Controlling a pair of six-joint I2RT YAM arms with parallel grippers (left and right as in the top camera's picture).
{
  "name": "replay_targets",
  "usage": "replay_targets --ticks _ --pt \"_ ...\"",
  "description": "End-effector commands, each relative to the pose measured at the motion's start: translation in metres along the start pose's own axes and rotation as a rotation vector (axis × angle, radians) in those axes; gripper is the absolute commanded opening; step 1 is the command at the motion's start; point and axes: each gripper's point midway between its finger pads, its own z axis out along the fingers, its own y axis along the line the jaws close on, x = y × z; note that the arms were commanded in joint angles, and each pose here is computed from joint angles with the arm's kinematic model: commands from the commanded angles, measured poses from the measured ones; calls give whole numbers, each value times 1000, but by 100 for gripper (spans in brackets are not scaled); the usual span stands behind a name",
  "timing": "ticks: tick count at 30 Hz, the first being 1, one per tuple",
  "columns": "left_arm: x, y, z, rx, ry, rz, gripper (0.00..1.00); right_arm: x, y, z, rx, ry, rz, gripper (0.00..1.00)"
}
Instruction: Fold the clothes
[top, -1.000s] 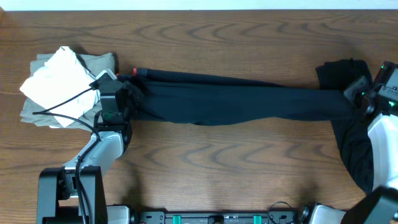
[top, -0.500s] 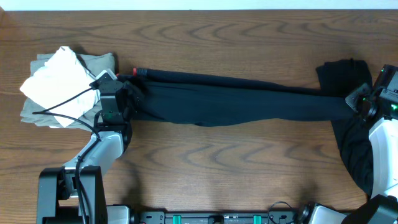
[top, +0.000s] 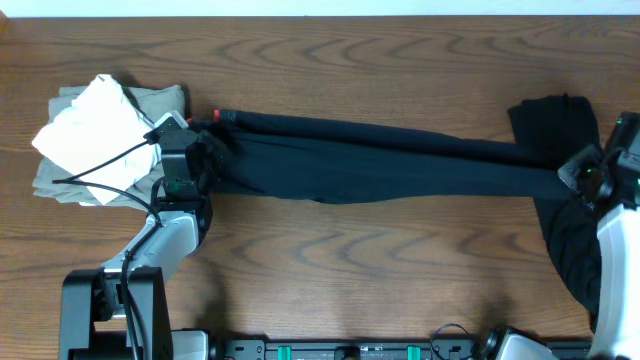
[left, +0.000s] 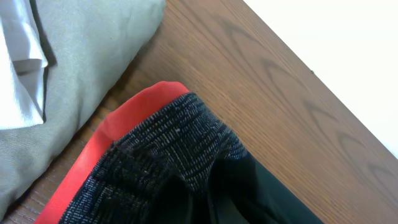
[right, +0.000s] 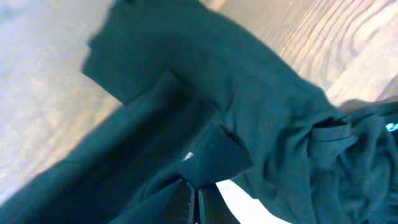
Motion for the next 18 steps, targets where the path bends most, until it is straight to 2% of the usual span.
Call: replay_targets --ticks 1,10,18 --pt "-12 -3 1 -5 -34 23 6 -16 -1 -22 3 -80 25 1" --pt "-11 -3 1 -7 -32 23 6 -11 -2 -11 22 -44 22 1" --pt "-11 -3 1 -7 -32 23 6 1 -2 28 76 45 3 1"
